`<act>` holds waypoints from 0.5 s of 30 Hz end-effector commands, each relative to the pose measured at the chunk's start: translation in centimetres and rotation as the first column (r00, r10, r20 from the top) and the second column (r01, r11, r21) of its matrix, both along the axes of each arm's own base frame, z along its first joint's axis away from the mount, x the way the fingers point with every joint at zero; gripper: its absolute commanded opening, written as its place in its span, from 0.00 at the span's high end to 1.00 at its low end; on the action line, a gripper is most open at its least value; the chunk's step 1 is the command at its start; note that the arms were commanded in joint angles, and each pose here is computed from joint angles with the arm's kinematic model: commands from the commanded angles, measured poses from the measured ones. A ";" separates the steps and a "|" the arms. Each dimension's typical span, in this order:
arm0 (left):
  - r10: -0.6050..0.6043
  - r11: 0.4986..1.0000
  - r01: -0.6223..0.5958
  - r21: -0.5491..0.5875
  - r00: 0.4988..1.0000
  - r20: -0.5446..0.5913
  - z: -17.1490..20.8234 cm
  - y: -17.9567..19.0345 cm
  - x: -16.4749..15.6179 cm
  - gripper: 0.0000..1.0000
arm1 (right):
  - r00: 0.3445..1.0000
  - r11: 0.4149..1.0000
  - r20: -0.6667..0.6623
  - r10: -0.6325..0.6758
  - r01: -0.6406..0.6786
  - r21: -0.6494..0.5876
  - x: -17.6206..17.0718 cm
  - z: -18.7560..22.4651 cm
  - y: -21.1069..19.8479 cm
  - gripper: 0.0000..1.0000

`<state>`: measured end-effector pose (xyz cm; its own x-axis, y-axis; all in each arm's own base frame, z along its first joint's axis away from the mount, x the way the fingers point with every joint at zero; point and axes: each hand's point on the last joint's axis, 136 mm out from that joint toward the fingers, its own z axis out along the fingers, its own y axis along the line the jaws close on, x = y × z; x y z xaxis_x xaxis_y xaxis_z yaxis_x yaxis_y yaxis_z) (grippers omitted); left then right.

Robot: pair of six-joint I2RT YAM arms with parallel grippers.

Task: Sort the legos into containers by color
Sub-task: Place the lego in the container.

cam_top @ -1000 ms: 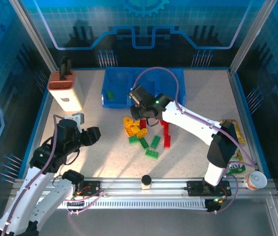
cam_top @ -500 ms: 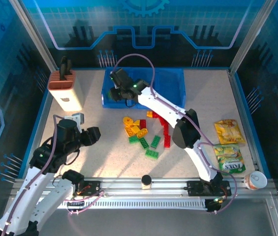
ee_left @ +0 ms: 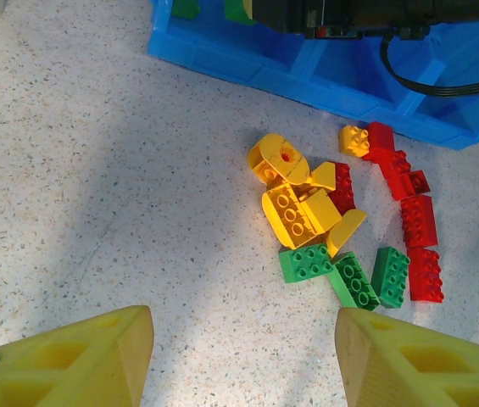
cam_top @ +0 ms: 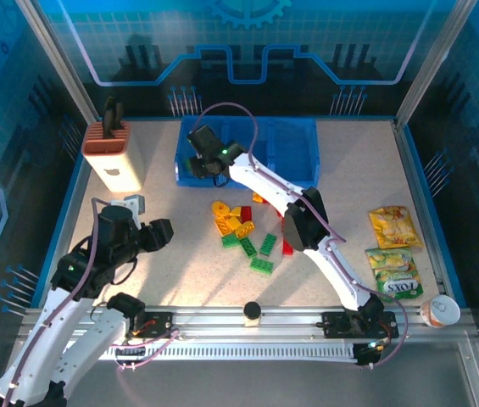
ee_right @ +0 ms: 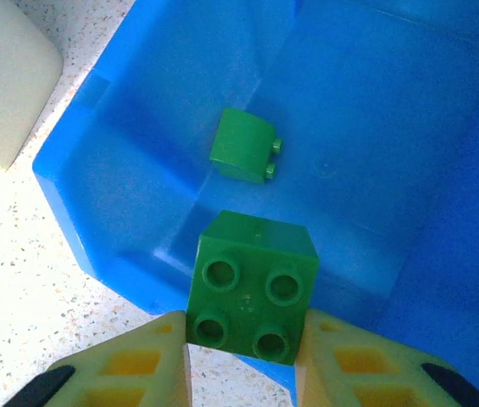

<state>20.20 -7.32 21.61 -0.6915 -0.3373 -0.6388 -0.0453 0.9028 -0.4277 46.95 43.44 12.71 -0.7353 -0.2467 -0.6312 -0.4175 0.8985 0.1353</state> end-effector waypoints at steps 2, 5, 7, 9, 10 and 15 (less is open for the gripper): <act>-0.014 1.000 0.015 0.007 1.000 -0.021 -0.7 -0.1 -0.4 0.40 | 1.000 1.000 0.006 -0.002 0.002 0.002 0.5 0.0 -0.1 0.64; -0.013 1.000 0.013 0.008 1.000 -0.024 -0.8 -0.1 -0.4 0.40 | 1.000 1.000 0.001 0.002 -0.002 -0.005 0.5 -0.4 -0.1 0.62; -0.013 1.000 0.013 0.008 1.000 -0.025 -0.8 -0.1 -0.3 0.40 | 1.000 1.000 -0.005 0.004 -0.004 -0.009 0.5 -0.6 -0.2 0.62; -0.012 1.000 0.012 0.007 1.000 -0.025 -0.8 -0.1 -0.4 0.40 | 1.000 1.000 -0.011 0.006 -0.006 -0.008 0.5 -0.8 -0.3 0.61; -0.012 1.000 0.013 0.007 1.000 -0.027 -0.9 -0.1 -0.3 0.40 | 1.000 1.000 -0.015 0.008 -0.008 -0.001 0.5 -0.8 -0.2 0.61; -0.013 1.000 0.013 -0.003 0.999 -0.032 -0.9 -0.3 -0.3 0.41 | 1.000 1.000 -0.010 0.013 -0.013 0.015 0.5 0.1 0.0 0.53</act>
<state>20.20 -7.32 21.62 -0.6912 -0.3398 -0.6378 -0.0470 0.9018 -0.4295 46.91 43.55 12.71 -0.7374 -0.2481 -0.6283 -0.4246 0.8936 0.1454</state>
